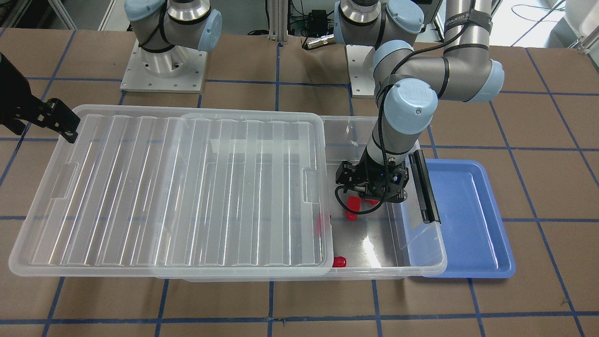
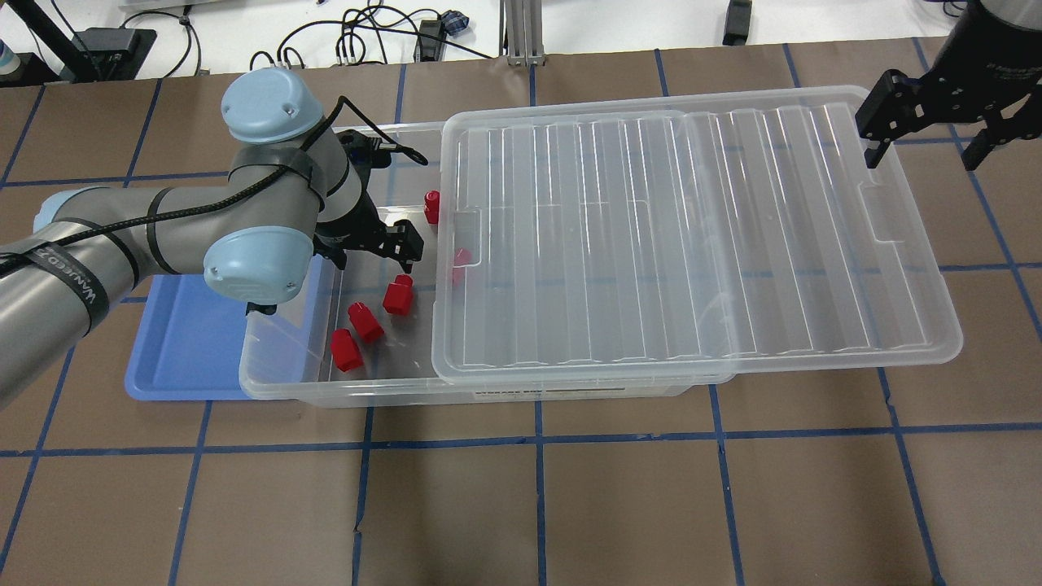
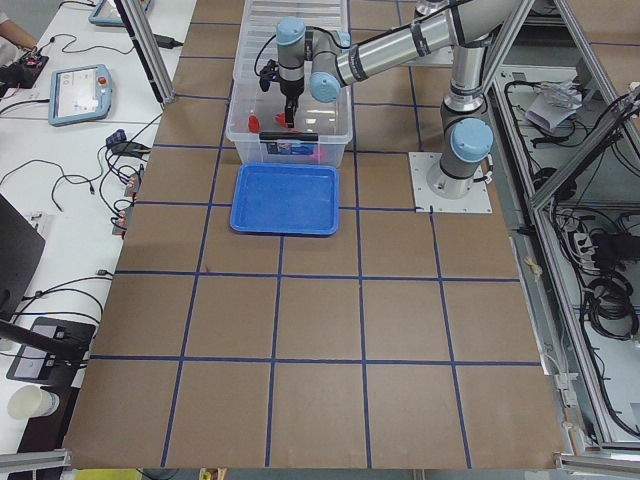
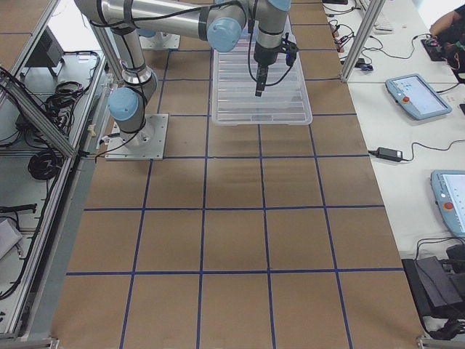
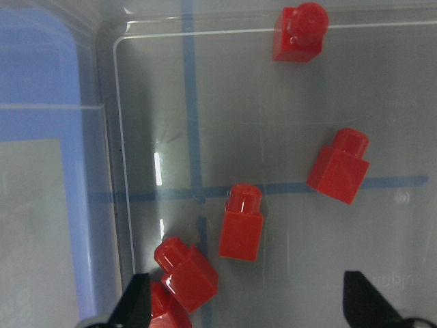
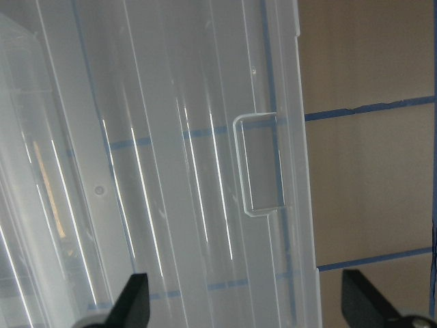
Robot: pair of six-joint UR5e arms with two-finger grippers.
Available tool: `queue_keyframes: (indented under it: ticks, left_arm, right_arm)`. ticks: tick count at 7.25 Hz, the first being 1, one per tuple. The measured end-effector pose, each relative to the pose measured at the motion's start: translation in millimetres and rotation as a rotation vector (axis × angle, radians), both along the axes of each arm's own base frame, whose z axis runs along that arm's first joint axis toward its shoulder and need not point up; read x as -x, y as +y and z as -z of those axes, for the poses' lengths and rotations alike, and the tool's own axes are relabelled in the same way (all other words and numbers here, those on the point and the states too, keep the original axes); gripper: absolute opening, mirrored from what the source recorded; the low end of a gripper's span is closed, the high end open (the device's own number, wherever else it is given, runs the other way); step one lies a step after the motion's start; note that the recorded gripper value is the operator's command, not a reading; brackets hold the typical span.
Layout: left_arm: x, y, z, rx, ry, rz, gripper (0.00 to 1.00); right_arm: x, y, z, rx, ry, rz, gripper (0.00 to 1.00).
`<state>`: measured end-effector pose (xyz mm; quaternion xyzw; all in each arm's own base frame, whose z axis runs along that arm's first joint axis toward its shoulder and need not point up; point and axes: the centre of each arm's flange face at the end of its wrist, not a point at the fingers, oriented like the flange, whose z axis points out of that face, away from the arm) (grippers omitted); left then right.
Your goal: Place red block in blue tray from box
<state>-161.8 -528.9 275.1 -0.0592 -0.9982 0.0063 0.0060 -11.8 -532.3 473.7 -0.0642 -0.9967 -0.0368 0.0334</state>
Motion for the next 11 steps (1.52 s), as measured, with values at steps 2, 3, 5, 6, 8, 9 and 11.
queue_keyframes:
  ticks: [2, 3, 5, 6, 8, 9, 11]
  left_arm:
    - [-2.1, 6.6, 22.4, -0.027, -0.001, 0.013, 1.0]
    - [-4.9, 8.2, 32.8, -0.021, 0.001, 0.012, 1.0]
    - [-9.2, 9.5, 49.1, -0.033, 0.002, 0.005, 1.0]
    - [-10.5, 11.9, 58.4, -0.046, 0.002, 0.001, 1.0]
    - [-9.5, 11.0, 75.1, -0.035, 0.018, -0.004, 0.95]
    - [-7.3, 9.7, 81.3, -0.032, 0.038, -0.007, 0.74]
    - [-5.4, 8.6, 88.9, -0.038, 0.05, -0.006, 0.56]
  right_arm:
    - [-0.2, 1.4, 3.1, -0.007, -0.001, -0.001, 1.0]
    - [-0.2, 1.5, 4.0, -0.01, -0.002, 0.0, 1.0]
    - [-0.6, 3.2, 8.9, -0.018, -0.004, 0.0, 1.0]
    - [0.1, 4.0, 12.4, -0.02, -0.004, 0.001, 1.0]
    - [0.9, 4.5, 14.4, -0.02, -0.004, 0.004, 1.0]
    - [1.2, 4.4, 14.2, -0.019, -0.005, 0.005, 1.0]
    - [1.4, 4.2, 13.3, -0.016, -0.006, 0.006, 1.0]
